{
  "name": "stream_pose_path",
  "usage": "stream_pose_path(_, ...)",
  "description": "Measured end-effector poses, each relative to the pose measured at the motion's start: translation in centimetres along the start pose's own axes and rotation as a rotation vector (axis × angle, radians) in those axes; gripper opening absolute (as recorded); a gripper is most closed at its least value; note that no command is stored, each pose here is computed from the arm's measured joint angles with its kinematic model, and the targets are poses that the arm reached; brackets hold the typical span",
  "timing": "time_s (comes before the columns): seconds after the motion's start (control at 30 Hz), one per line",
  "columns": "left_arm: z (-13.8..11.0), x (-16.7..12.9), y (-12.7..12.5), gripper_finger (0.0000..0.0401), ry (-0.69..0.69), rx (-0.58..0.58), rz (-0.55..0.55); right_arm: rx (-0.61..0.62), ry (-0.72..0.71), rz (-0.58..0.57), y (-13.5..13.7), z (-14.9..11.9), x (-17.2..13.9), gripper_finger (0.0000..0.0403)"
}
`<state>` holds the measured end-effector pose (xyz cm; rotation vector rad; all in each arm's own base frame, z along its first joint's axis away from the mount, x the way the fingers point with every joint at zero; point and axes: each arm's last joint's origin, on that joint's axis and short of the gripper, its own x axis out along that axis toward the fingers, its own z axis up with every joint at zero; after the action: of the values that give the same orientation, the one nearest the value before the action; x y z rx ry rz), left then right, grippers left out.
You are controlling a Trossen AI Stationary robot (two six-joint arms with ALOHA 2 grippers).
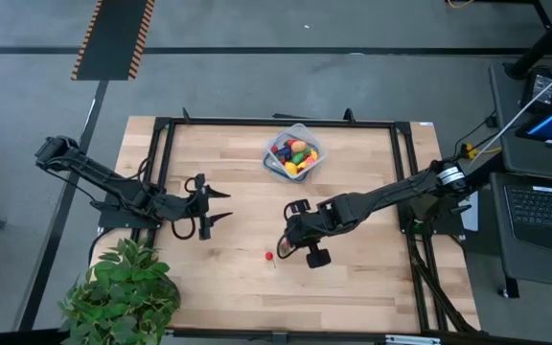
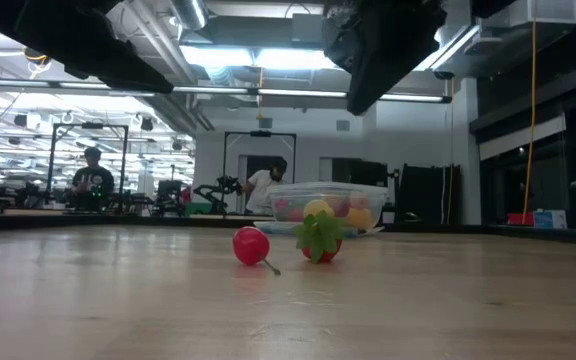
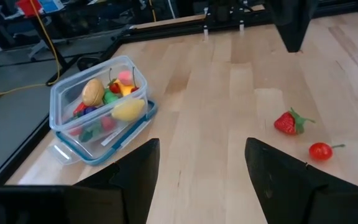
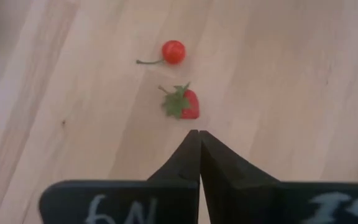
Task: Pick and placing Produce into tupperware
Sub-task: Put the red strawberry into the transparent container
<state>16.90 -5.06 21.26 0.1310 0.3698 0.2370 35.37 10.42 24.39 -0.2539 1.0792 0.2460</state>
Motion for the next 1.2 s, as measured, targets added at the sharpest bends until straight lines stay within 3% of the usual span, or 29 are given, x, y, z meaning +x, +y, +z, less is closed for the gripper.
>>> stream_pose_path(0.27, 0.0, 0.0, 0.0, 0.0230, 0.001, 0.001, 0.000, -0.039, 0.005, -0.039, -0.4, 0.0, 0.0, 0.0052)
stream_pose_path(0.53, 0.0, 0.0, 0.0, 0.0230, 0.001, 0.001, 0.000, -0.067, -0.002, -0.040, -0.4, 0.0, 0.1, 0.0169)
stream_pose_path(0.7, 0.0, 0.0, 0.0, 0.0230, 0.003, 0.002, 0.000, -0.180, 0.001, -0.043, -0.4, 0.2, 1.4, 0.0223)
stream_pose_path(0.9, 0.0, 0.0, 0.0, 0.0230, 0.004, 0.003, 0.000, -0.316, 0.073, -0.026, -0.2, -0.2, 4.4, 0.0238)
stream_pose_path(1.2, 0.0, 0.0, 0.0, 0.0230, 0.005, 0.004, 0.000, -0.335, 0.119, -0.010, 0.3, -0.3, 6.5, 0.0239)
